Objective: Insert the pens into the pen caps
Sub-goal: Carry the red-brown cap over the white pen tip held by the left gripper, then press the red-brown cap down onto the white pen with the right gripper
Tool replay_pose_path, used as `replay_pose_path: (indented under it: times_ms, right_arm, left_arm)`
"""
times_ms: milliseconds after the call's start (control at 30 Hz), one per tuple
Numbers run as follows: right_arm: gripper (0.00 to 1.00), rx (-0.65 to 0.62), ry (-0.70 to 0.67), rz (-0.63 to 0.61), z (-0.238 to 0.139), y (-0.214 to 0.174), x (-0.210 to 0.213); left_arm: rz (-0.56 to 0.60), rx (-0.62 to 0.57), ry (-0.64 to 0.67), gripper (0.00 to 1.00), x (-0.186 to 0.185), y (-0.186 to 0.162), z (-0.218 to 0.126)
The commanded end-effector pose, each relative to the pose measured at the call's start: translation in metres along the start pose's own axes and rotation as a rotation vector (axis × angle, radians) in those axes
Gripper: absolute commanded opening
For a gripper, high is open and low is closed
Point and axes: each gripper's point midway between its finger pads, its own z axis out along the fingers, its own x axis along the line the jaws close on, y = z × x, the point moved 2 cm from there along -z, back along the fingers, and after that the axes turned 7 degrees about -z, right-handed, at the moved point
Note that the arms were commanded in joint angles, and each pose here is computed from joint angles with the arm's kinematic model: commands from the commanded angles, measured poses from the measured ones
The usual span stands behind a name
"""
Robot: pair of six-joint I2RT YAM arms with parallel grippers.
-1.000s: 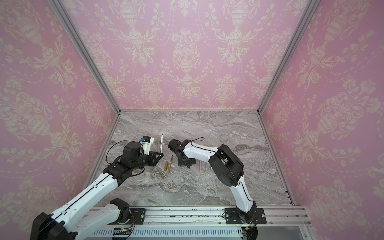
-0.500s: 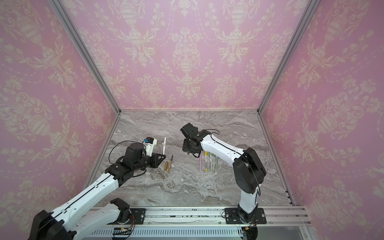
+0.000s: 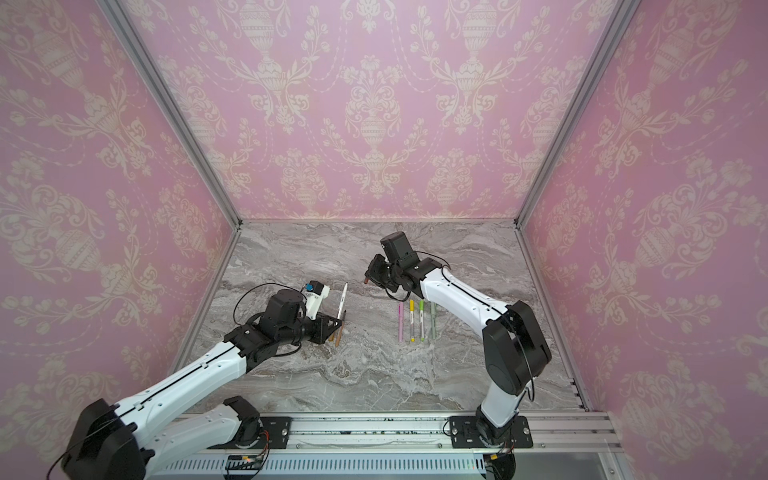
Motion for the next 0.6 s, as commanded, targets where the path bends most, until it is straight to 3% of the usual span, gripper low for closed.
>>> replay_pose_path:
  times_ms: [0,567]
  right_arm:
    - [0.0,0.012,0.091,0.015,-0.002,0.002,0.023]
    - [0.0,0.069,0.113,0.005,0.015,-0.009,0.032]
  left_arm:
    - [0.047,0.002,-0.027,0.0,-0.009,0.002,0.003]
    - [0.047,0.003,-0.028,0.0,-0.011,0.004,0.007]
